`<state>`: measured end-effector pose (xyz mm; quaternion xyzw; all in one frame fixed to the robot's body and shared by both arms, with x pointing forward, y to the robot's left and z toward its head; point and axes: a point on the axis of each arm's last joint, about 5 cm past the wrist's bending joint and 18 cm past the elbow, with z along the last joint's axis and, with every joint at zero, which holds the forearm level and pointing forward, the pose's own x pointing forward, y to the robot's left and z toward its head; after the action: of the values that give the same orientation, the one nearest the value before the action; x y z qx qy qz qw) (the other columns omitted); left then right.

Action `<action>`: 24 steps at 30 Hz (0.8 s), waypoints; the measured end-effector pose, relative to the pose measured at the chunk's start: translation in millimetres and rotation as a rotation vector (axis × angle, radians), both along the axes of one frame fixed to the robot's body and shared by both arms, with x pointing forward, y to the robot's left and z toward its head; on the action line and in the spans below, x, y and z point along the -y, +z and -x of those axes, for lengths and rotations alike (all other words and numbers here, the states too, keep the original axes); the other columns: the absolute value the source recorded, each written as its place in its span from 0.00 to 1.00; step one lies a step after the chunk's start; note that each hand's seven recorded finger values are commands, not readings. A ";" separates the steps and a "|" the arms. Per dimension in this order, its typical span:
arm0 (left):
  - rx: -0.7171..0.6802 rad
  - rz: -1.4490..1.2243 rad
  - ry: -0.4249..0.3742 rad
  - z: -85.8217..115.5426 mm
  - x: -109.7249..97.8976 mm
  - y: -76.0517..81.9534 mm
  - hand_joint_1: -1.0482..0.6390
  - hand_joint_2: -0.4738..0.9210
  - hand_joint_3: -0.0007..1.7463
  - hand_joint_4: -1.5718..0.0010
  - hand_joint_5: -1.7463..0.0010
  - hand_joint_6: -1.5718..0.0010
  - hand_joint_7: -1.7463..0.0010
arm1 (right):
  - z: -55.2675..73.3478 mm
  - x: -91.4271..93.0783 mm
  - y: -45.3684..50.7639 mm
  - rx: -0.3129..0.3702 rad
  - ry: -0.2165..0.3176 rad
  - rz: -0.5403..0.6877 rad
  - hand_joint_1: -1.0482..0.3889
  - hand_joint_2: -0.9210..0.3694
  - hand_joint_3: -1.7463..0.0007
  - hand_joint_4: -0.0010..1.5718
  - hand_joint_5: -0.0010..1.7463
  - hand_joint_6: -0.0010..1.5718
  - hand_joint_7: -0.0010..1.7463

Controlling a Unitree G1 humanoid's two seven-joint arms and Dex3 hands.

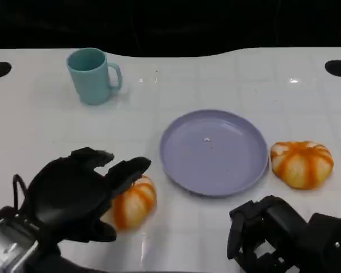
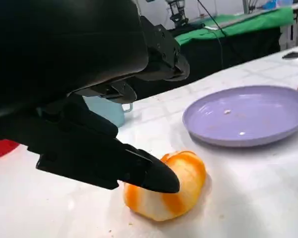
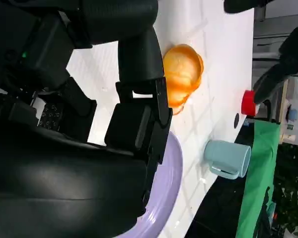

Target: Grasp the bread from the table and place it into the plate.

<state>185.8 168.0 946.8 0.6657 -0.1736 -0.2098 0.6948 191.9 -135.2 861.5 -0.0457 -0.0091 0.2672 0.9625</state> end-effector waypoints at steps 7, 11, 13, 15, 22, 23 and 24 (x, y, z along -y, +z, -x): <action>-0.039 -0.082 0.000 -13.1 7.9 -13.7 0.22 0.97 0.00 0.78 0.93 0.88 1.00 | 0.2 -1.4 0.4 0.002 0.003 0.003 0.00 0.62 0.23 0.99 0.74 1.00 0.60; -0.070 -0.108 0.008 -19.8 11.4 -21.6 0.22 0.97 0.00 0.77 0.93 0.88 1.00 | 0.2 -1.7 0.4 0.001 0.002 0.001 0.00 0.61 0.23 0.99 0.74 1.00 0.60; -0.081 -0.112 0.007 -22.3 13.5 -24.1 0.22 0.97 0.00 0.76 0.94 0.87 1.00 | 0.2 -1.7 0.3 0.000 0.001 0.002 0.00 0.61 0.23 0.99 0.74 1.00 0.60; -0.089 -0.113 0.004 -25.1 15.9 -26.5 0.22 0.97 0.00 0.75 0.94 0.87 0.99 | 0.2 -1.7 0.3 -0.001 0.001 0.003 0.00 0.61 0.24 0.99 0.74 1.00 0.60; -0.136 -0.114 0.014 -33.8 22.0 -41.8 0.23 0.97 0.00 0.76 0.96 0.88 1.00 | 0.2 -1.6 0.3 0.000 0.001 0.005 0.00 0.62 0.23 0.99 0.74 1.00 0.60; -0.146 -0.118 0.016 -34.8 22.8 -43.7 0.23 0.97 0.00 0.76 0.96 0.88 1.00 | 0.2 -1.7 0.4 -0.001 0.001 0.005 0.00 0.62 0.23 0.99 0.74 1.00 0.60; -0.156 -0.119 0.017 -35.7 23.6 -45.6 0.23 0.97 0.00 0.76 0.96 0.88 1.00 | 0.3 -1.6 0.4 -0.001 0.001 0.005 0.00 0.62 0.23 0.99 0.74 1.00 0.60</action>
<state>221.4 144.4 901.3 0.6890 -0.1004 -0.2651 0.6670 191.6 -133.6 861.9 -0.0477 -0.0078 0.2676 0.9623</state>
